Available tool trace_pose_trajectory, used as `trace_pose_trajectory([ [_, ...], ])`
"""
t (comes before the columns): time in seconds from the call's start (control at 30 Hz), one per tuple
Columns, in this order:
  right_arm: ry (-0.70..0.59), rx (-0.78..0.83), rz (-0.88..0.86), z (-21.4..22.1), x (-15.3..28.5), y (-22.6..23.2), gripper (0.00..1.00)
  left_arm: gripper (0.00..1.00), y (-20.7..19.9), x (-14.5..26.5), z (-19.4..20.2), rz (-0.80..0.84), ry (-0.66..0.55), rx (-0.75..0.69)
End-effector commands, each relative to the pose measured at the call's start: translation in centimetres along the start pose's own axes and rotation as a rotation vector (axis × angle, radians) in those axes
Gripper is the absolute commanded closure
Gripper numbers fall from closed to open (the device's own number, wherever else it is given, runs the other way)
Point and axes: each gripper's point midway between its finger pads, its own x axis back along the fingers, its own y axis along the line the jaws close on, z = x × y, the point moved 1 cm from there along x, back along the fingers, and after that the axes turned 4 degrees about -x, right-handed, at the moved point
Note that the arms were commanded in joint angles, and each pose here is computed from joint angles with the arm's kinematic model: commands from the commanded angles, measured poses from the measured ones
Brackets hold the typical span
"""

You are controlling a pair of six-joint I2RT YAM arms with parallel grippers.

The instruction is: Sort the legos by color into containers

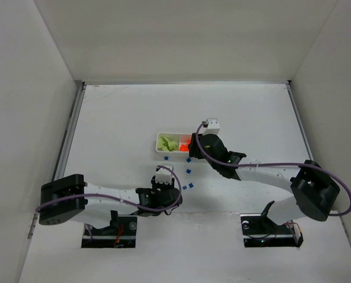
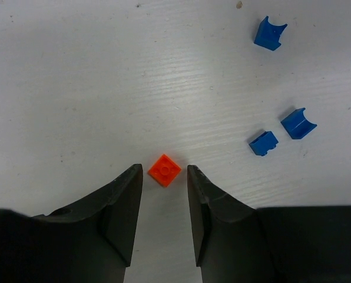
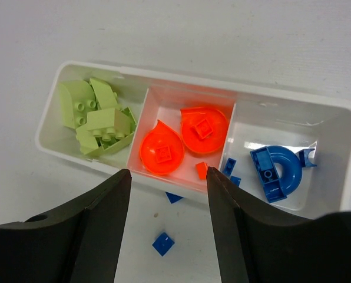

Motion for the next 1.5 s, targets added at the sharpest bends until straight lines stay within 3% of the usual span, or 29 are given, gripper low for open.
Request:
trace_pose_trajectory([
  [0.0, -0.08, -0.051, -0.028, -1.9, 0.7, 0.8, 0.4, 0.67, -0.1, 0.1, -0.1, -0.003, 0.012, -0.042],
  [0.23, -0.088, -0.056, -0.033, -2.3, 1.4, 0.5, 0.4, 0.79, -0.3, -0.1, 0.1, -0.022, 0.033, -0.094],
  [1.0, -0.118, -0.074, -0.059, -2.4, 4.4, -0.9, 0.4, 0.87, -1.3, 1.9, -3.5, 0.021, -0.07, 0.019],
  [1.23, -0.133, -0.096, -0.043, -1.7, 6.2, -2.8, 0.45, 0.87, -2.5, 2.7, -8.5, 0.049, -0.139, 0.039],
  [1.47, -0.092, -0.141, -0.061, 1.4, 8.4, -4.1, 0.53, 0.87, -4.1, 0.3, -14.6, 0.064, -0.184, 0.028],
])
